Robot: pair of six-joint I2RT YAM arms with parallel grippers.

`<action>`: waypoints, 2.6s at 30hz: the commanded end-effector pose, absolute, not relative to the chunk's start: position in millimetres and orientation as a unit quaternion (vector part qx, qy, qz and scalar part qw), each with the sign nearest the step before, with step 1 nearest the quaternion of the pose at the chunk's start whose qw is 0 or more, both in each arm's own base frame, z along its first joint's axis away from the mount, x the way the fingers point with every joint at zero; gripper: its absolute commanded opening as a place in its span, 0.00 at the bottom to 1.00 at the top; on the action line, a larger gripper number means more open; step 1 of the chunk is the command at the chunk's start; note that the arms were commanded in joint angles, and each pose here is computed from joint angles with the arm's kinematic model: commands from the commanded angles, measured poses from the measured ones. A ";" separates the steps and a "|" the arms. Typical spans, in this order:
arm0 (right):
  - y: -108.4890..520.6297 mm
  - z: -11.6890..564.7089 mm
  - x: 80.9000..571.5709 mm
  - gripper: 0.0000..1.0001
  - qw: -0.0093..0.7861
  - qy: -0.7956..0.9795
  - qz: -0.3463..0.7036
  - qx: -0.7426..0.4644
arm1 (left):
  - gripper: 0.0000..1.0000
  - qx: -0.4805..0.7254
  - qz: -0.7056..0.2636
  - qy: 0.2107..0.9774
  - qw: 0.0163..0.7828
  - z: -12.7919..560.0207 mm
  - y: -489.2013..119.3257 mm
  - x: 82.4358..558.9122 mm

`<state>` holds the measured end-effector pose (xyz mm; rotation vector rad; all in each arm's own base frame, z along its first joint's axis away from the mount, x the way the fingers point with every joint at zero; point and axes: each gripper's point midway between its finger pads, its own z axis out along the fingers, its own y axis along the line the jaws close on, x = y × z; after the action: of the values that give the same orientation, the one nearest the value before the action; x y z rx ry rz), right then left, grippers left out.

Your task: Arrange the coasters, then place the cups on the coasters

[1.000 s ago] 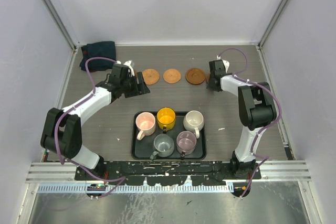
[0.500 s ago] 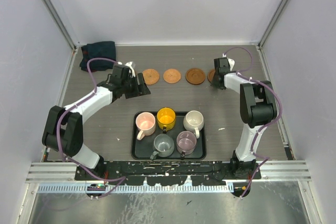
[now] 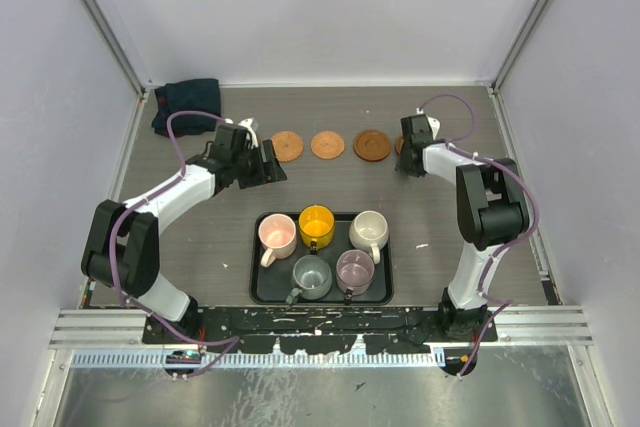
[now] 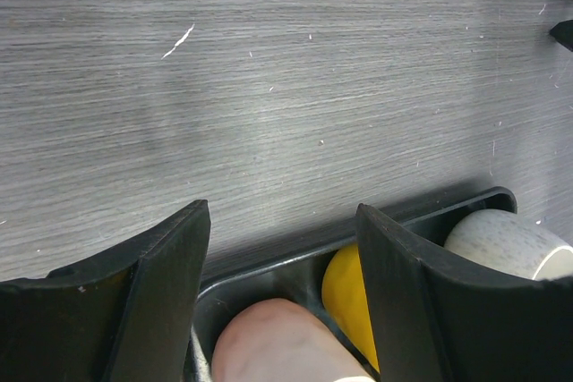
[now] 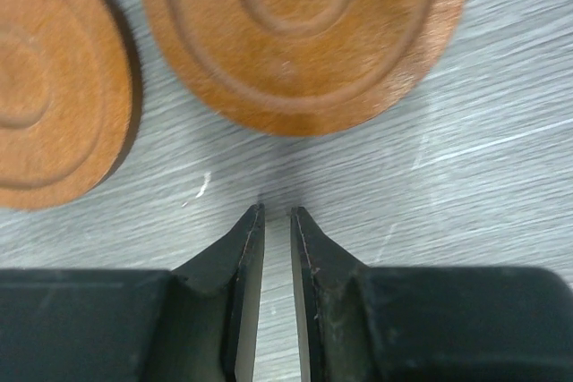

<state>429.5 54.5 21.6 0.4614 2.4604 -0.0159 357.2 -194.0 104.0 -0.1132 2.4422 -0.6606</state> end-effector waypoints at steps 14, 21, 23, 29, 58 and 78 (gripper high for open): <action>82.0 28.7 465.8 0.24 0.323 0.936 0.006 0.139 | 0.67 -0.045 -0.259 0.908 0.327 118.8 -195.7 370.4; 69.1 24.4 472.4 0.24 0.326 0.933 -0.026 0.150 | 0.67 -0.044 -0.258 0.908 0.326 118.6 -195.4 369.7; 65.8 23.7 472.9 0.24 0.326 0.932 -0.029 0.155 | 0.67 -0.044 -0.258 0.909 0.326 118.1 -195.6 369.5; 56.4 26.2 472.7 0.24 0.329 0.928 -0.038 0.167 | 0.67 -0.044 -0.258 0.909 0.325 117.6 -195.8 370.1; 29.5 206.8 417.5 0.27 0.488 0.855 -0.034 0.175 | 0.68 -0.035 -0.247 0.894 0.373 156.9 -189.0 378.8; -41.6 274.5 358.1 0.86 0.624 0.719 -0.129 0.277 | 0.77 -0.073 -0.122 0.860 0.489 225.3 -115.5 357.0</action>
<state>363.2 -23.4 242.9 0.5518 1.8162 -0.2585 357.4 -134.0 206.4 -0.1546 2.1536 -0.3753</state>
